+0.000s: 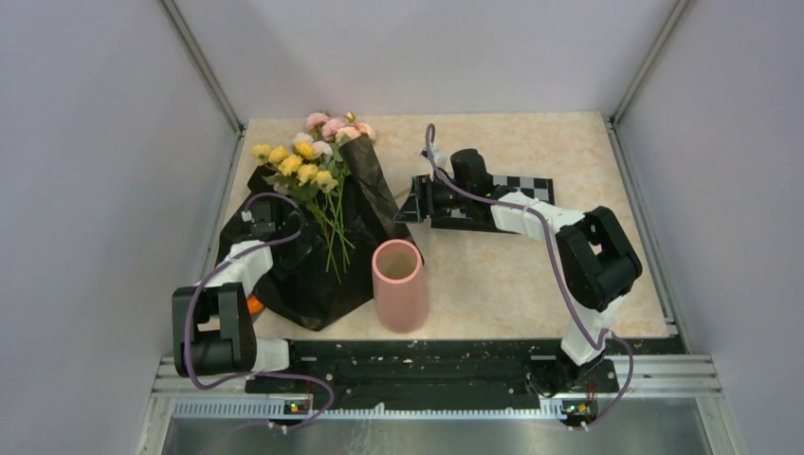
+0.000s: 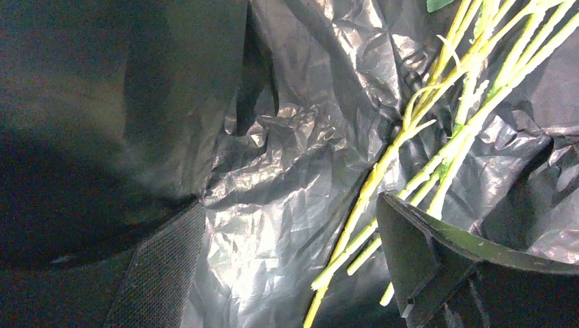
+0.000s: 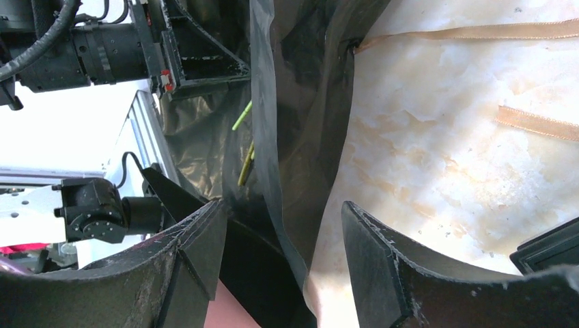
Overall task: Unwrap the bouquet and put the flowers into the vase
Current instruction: Unfold the wrapping paper at the center of the board.
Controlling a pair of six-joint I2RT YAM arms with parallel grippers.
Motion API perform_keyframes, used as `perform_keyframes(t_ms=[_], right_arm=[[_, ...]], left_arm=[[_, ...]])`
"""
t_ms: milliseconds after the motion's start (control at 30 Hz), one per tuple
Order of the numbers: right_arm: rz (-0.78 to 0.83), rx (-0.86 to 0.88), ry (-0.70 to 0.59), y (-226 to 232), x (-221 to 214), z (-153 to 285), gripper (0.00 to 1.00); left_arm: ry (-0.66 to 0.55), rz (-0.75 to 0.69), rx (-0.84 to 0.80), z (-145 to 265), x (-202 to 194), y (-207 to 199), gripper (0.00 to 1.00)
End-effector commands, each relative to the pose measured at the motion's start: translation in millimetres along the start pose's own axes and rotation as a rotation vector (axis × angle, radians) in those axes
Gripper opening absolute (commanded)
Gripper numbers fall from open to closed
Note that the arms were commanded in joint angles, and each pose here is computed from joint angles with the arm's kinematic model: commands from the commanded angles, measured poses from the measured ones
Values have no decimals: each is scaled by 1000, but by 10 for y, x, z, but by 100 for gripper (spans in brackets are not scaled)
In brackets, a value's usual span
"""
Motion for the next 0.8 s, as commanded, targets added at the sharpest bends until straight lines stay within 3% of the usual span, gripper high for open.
perform_keyframes(t_ms=[0,433,633,767], right_arm=[[51,77,-8,248,66,43,65],[81,54,16,134,221,-185,67],[98,77,36,205,302,-375,67],[84,81,52,205,328,-516,61]], left_arm=[[19,15,-38,-64,-61,-26,99],[-46,-147,-229,381,568,-559,99],[-74,-239,-203,493,714,-554,99],[-66,-284,-222,547,748,-593,99]])
Point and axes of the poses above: each gripper's point midway between its finger pads, its own z axis back along the fingers, its own y axis along the line the jaws close on, x = y × z, the point moved 2 cm from there along z, back along the fingers, and after that the axes turned 14 degrees about -z, right-handed, at the moved point
